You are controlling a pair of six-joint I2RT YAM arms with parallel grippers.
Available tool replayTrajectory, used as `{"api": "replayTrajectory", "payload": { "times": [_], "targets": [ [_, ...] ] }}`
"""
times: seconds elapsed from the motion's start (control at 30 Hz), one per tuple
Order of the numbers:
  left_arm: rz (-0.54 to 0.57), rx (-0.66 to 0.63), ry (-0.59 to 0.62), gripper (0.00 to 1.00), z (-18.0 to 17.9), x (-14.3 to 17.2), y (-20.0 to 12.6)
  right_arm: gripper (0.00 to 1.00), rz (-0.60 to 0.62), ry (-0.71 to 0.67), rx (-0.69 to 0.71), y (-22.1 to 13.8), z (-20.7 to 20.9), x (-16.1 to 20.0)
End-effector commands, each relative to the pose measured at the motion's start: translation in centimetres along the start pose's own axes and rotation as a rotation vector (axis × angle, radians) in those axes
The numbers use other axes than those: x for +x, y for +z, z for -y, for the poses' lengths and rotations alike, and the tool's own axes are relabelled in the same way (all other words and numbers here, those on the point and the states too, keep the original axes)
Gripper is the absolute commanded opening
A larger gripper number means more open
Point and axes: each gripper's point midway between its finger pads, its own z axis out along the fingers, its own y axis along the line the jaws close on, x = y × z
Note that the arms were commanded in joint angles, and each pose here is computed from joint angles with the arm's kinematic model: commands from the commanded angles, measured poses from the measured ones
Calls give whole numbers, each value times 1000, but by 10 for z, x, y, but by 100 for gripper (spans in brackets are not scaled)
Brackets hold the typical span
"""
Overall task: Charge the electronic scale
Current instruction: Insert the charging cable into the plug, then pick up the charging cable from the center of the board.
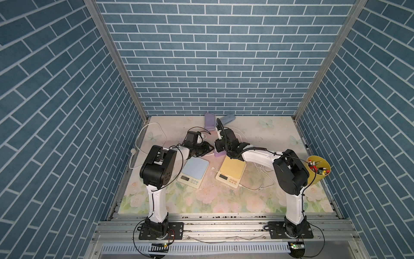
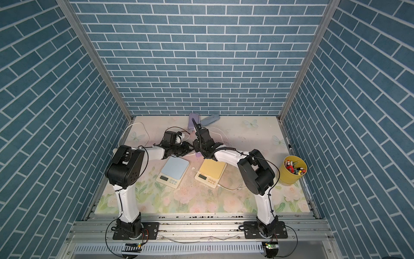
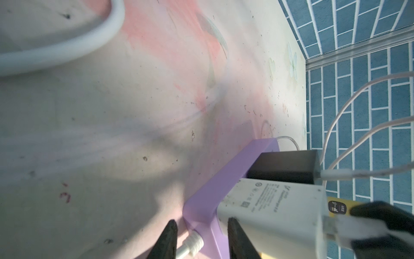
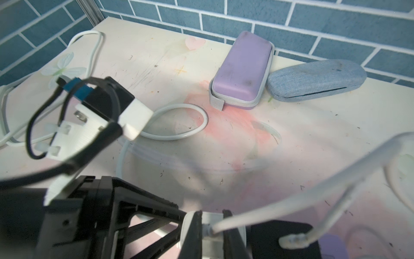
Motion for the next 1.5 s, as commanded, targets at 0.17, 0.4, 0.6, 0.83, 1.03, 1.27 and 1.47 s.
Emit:
{"api": "replayTrajectory", "payload": {
  "times": [0.17, 0.4, 0.6, 0.83, 1.03, 1.27, 1.47],
  "targets": [
    [-7, 7, 13, 40, -3, 4, 0, 0, -651, -86, 0, -7, 9, 208],
    [-5, 5, 19, 40, -1, 3, -2, 0, -699, -88, -1, -10, 9, 223],
    [0, 0, 28, 40, 0, 2, -4, 0, -741, -85, 40, -16, 17, 244],
    [53, -9, 130, 54, 21, -14, -25, 34, -496, -50, 200, -16, 36, 147],
    [121, -116, 242, 59, 34, -30, -63, 55, -292, -11, 168, -35, 25, 48],
    [191, -179, 328, 61, 49, -33, -106, 57, -162, 55, 88, -92, 14, -10],
    [189, -187, 454, 61, 70, -9, -116, 57, -113, 118, 213, -157, 53, 1]
  ]
}}
